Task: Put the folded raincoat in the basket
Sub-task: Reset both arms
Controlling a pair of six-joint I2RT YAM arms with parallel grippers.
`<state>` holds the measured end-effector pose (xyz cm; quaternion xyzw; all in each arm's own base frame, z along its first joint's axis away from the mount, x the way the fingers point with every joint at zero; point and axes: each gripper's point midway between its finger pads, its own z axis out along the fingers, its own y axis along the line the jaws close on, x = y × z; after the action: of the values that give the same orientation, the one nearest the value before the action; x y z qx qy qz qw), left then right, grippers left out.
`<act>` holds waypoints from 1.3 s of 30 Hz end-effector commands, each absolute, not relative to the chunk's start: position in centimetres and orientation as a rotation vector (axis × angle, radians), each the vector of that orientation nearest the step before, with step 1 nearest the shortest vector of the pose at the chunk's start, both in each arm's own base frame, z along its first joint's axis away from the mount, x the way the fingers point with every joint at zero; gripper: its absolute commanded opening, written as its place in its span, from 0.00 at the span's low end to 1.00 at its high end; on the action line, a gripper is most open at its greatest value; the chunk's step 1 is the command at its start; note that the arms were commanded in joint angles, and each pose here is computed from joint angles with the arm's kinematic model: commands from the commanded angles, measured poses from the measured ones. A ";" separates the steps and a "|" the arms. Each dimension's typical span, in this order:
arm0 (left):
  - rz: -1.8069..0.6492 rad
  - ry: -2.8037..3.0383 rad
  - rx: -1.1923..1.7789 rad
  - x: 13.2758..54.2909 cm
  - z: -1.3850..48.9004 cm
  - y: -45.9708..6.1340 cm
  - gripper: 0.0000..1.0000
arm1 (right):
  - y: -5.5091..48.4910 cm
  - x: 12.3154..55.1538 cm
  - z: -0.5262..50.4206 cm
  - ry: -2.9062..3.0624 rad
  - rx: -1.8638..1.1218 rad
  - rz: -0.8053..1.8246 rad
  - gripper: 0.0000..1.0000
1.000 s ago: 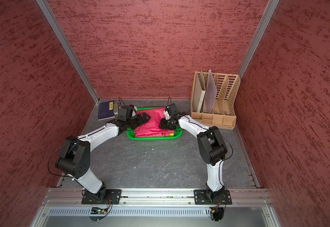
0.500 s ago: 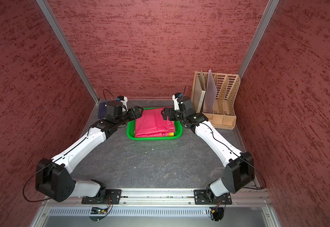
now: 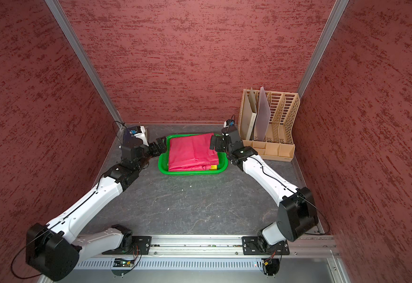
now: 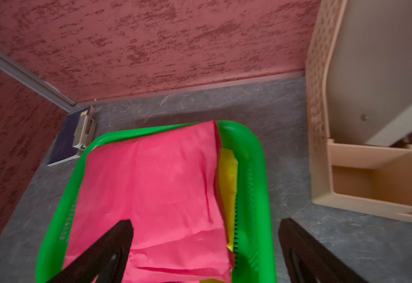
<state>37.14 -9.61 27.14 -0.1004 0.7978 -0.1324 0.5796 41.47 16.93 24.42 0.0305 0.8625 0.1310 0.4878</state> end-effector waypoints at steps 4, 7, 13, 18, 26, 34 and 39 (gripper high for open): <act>0.048 1.823 -0.117 36.4 25.2 -4.7 1.00 | 7.1 39.0 26.6 1.857 0.199 -0.179 0.98; 0.148 1.834 -0.236 35.7 22.6 -1.8 1.00 | 4.6 38.3 24.7 1.867 0.194 -0.320 0.98; 0.201 1.820 -0.205 33.4 17.7 -0.8 1.00 | 1.9 37.3 18.6 1.895 0.221 -0.344 0.98; 0.181 1.755 -0.231 32.8 15.5 0.7 1.00 | 1.2 36.9 18.6 1.772 0.208 -0.262 0.98; 0.216 1.692 -0.168 34.0 15.6 1.1 1.00 | -0.9 36.9 16.2 1.669 0.232 -0.317 0.98; 0.261 1.748 -0.091 37.1 14.7 1.1 1.00 | -1.9 36.5 15.2 1.604 0.247 -0.251 0.98; 0.182 1.738 -0.079 37.1 14.9 0.4 1.00 | -0.6 36.5 14.6 1.609 0.148 -0.186 0.98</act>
<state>36.97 0.94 14.28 -0.0440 0.7695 0.1064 0.6282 35.66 -1.92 12.46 0.0921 0.7448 -0.1187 0.6502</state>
